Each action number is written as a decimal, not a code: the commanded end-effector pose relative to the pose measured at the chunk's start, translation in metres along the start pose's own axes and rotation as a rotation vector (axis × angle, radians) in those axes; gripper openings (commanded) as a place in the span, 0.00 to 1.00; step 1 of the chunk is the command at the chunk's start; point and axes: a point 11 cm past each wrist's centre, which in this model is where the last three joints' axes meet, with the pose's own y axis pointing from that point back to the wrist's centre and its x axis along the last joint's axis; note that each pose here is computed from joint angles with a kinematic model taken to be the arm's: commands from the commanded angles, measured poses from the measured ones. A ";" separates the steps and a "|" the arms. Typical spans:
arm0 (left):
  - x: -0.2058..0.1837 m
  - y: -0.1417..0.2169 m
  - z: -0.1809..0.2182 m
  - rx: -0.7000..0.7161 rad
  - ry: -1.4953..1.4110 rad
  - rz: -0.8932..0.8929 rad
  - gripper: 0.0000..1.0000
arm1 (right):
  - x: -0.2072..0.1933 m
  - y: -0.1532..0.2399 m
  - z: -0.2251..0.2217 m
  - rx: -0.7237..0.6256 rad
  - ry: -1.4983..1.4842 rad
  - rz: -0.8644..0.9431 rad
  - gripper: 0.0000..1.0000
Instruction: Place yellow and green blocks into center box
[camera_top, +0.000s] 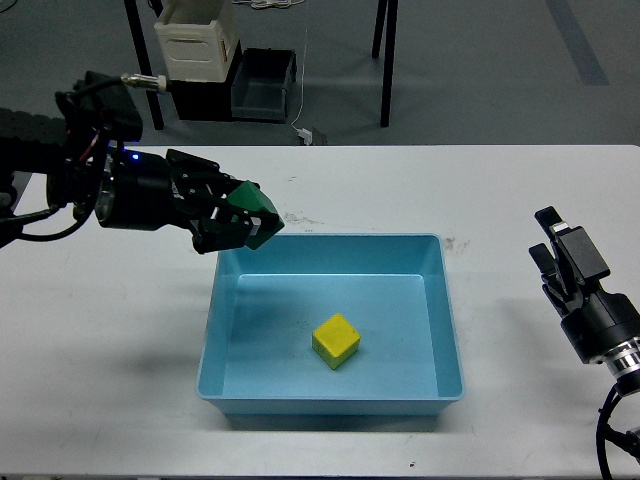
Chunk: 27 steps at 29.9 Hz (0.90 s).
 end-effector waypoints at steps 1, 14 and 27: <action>-0.003 -0.044 0.026 -0.047 -0.203 -0.102 0.37 | -0.001 -0.001 0.000 0.002 -0.001 -0.001 1.00; -0.049 -0.120 0.037 -0.121 -0.170 -0.253 0.99 | -0.008 -0.002 -0.001 0.004 -0.012 -0.019 1.00; 0.010 -0.081 0.029 -0.330 0.547 0.312 1.00 | -0.018 -0.013 -0.013 0.063 -0.254 0.032 1.00</action>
